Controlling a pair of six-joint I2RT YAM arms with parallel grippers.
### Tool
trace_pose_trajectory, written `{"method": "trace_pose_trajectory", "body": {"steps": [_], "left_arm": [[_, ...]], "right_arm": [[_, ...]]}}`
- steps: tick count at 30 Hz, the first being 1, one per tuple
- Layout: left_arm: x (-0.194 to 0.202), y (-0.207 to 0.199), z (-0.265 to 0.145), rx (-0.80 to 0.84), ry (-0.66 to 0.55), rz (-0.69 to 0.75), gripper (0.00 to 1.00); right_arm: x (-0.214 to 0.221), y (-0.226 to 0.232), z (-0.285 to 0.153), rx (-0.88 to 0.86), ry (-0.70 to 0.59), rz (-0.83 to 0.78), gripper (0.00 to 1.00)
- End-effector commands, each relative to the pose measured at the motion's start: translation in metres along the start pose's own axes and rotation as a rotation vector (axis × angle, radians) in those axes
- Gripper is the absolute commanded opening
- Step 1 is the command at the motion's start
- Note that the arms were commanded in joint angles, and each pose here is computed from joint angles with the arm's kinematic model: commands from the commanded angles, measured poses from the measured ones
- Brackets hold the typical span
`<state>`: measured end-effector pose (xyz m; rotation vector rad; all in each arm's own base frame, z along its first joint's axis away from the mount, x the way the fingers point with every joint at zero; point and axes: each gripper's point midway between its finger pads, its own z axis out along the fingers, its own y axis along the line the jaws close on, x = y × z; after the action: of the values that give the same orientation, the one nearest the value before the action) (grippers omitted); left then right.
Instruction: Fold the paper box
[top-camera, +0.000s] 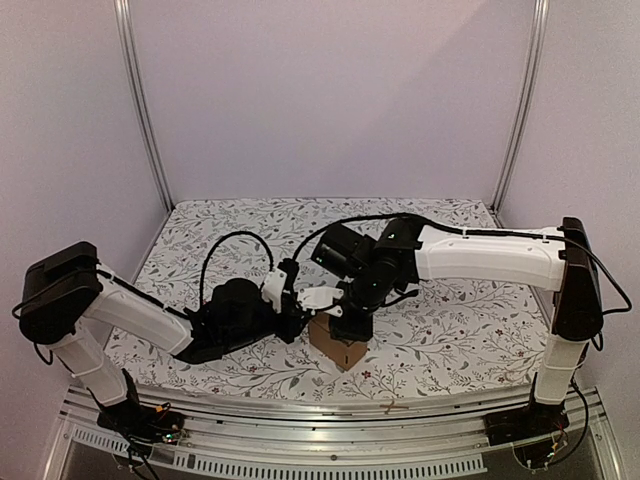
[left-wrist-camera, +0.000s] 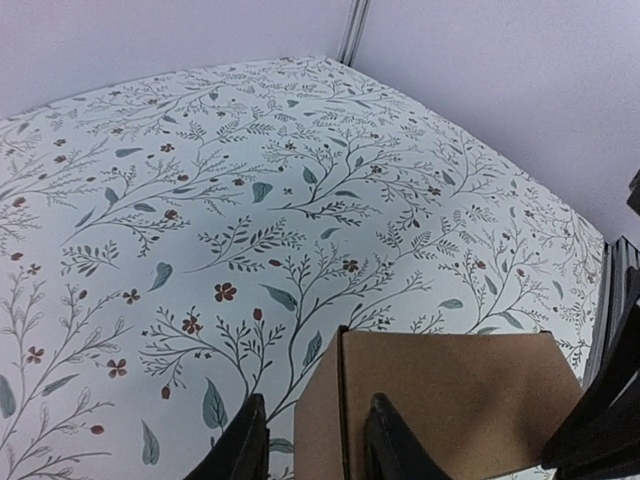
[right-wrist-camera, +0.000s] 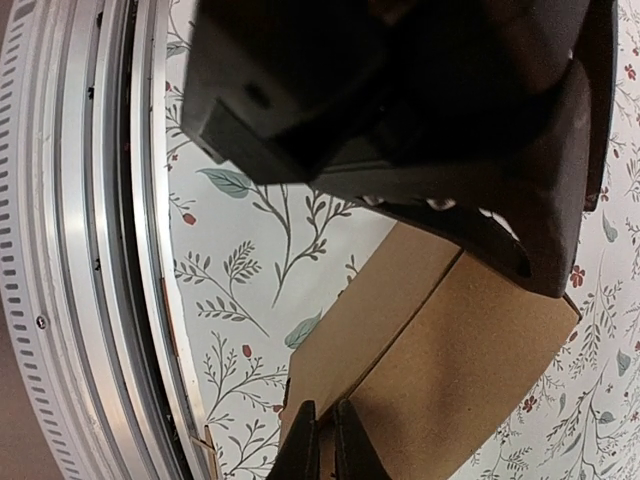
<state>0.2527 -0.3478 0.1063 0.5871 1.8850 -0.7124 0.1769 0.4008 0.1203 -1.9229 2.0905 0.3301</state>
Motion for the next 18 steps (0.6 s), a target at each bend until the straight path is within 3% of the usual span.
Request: {"method": "trace_pose_trajectory", "body": {"steps": [1,8,18], "left_arm": [[0.060,0.015,0.004,-0.029,0.193,0.012,0.33],[0.048,0.011,0.006,-0.022,0.182,0.033,0.33],[0.050,0.009,0.013,-0.018,0.198,0.036,0.33]], "right_arm": [[0.020,0.004,0.009,-0.019,0.073,0.002,0.06],[0.008,-0.004,-0.042,0.022,-0.051,-0.016,0.11],[0.036,-0.002,-0.024,0.003,0.006,-0.022,0.00]]}}
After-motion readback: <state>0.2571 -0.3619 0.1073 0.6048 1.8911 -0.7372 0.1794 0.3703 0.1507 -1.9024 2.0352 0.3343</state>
